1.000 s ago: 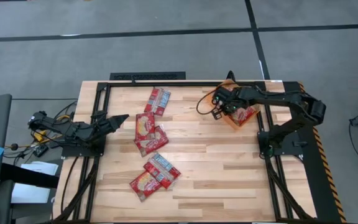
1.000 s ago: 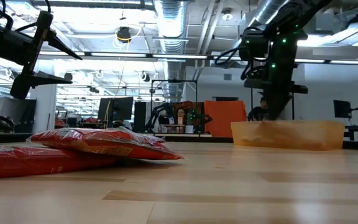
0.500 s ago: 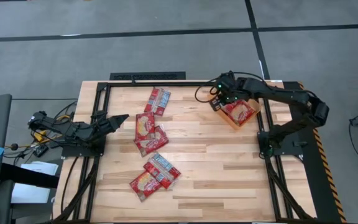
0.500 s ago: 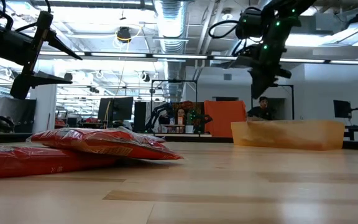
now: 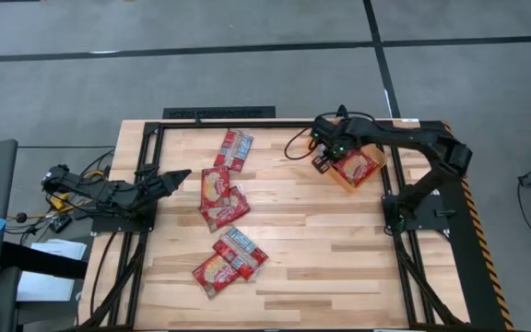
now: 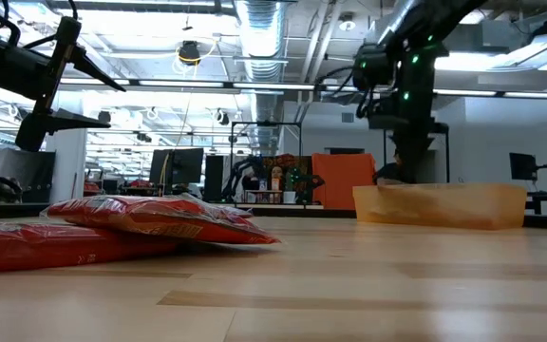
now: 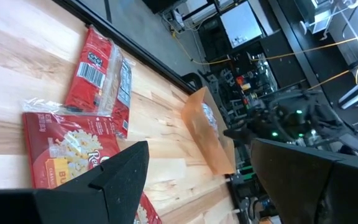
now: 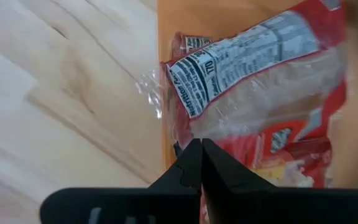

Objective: Sort popcorn bags into baskets
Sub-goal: Put the red popcorn bag into the orange bin

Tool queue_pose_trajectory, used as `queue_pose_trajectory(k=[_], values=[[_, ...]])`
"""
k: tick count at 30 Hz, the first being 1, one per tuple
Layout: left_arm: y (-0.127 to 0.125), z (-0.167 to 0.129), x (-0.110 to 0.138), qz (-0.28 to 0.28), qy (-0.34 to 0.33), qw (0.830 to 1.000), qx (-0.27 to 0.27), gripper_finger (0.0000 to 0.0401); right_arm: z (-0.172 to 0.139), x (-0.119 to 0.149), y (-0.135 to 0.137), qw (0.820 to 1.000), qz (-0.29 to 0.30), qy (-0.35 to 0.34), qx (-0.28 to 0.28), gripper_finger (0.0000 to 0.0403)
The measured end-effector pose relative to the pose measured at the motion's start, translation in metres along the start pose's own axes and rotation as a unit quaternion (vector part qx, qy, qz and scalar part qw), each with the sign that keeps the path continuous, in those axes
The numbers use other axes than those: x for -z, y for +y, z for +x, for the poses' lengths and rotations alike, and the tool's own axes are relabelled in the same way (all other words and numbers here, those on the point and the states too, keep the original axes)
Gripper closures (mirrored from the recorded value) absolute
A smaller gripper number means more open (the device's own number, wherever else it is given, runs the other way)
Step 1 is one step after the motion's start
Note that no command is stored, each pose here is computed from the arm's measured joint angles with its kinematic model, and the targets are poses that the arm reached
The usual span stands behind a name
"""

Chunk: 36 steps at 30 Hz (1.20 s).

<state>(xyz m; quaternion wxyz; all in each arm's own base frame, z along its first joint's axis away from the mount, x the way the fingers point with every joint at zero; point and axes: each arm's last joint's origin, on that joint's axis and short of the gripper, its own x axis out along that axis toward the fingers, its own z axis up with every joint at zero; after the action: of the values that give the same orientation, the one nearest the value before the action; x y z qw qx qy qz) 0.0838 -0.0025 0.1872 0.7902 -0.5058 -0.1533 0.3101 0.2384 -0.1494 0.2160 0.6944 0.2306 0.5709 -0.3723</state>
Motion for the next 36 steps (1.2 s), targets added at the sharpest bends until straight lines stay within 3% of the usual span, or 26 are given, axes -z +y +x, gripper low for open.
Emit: queue_pose_trajectory(k=[7,16,19,23,26,30,36], values=[[0.000,0.000,0.000,-0.002,0.000,1.000,0.000,0.0131,0.029,-0.011,-0.001,1.000,-0.001,0.018,0.008,0.0385],[0.000,0.000,0.000,-0.003,-0.005,1.000,-0.002,0.0131,0.026,-0.023,-0.018,0.999,0.045,-0.022,-0.001,0.0366],[0.000,0.000,0.000,-0.003,-0.007,1.000,-0.002,0.0131,0.014,-0.029,-0.021,0.997,0.051,-0.036,-0.035,0.0367],[0.000,0.000,0.000,-0.001,0.001,1.000,-0.001,0.0131,-0.019,-0.041,-0.011,0.984,0.030,-0.094,-0.149,0.0366],[0.001,0.000,0.003,0.011,0.045,0.999,0.009,0.0131,-0.041,-0.044,0.009,0.966,-0.001,-0.145,-0.212,0.0361],[0.007,0.001,0.013,0.019,0.144,0.989,-0.002,0.0131,-0.060,-0.040,0.032,0.958,-0.035,-0.186,-0.217,0.0341],[0.021,0.005,0.024,0.000,0.211,0.972,-0.098,0.0131,-0.060,-0.031,0.052,0.959,-0.042,-0.171,-0.223,0.0277]])
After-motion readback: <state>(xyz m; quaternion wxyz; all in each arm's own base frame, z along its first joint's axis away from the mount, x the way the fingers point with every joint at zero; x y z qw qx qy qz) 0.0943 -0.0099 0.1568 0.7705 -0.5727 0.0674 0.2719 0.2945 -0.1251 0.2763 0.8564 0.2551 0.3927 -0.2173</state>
